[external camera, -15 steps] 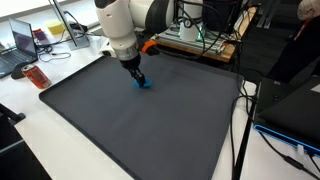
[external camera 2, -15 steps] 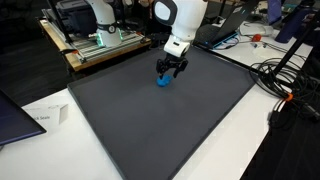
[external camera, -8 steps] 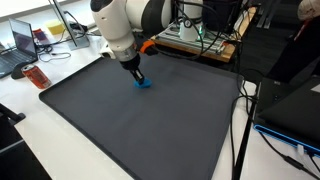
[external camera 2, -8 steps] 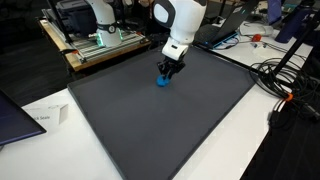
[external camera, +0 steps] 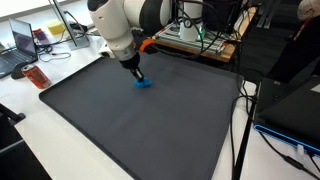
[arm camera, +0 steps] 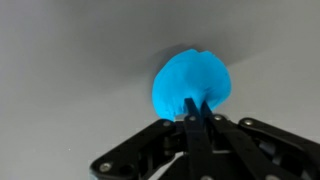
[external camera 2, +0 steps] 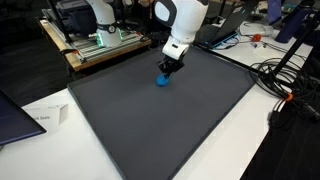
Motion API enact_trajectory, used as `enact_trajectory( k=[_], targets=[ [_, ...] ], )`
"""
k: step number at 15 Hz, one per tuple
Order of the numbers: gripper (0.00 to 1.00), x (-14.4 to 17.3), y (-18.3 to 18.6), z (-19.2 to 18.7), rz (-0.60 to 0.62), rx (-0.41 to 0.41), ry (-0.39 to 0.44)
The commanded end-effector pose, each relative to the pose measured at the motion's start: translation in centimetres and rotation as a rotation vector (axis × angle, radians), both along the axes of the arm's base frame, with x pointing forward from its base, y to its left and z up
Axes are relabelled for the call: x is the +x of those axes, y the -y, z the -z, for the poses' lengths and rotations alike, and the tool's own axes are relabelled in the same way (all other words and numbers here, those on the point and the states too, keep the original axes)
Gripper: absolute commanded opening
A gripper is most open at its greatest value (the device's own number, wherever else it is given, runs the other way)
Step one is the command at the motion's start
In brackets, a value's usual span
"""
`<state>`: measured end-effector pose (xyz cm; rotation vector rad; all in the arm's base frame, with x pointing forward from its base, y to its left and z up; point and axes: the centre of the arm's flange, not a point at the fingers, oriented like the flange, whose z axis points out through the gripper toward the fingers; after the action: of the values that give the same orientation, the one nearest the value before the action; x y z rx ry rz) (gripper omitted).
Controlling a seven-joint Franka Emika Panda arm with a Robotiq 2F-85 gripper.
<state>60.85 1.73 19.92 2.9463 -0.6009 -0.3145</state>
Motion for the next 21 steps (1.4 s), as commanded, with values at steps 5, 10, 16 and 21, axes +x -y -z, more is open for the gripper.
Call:
enact_trajectory(
  k=[5, 10, 16, 21],
  targets=[
    [0.01, -1.5, -1.4, -7.4, -0.06, 0.021, 0.043],
    [0.01, -2.8, -2.5, -13.9, -0.085, 0.025, 0.117],
    [0.01, -5.0, -3.7, -21.3, -0.115, 0.012, 0.208],
    [0.01, -6.5, -5.0, -24.6, -0.148, 0.023, 0.25]
  ],
)
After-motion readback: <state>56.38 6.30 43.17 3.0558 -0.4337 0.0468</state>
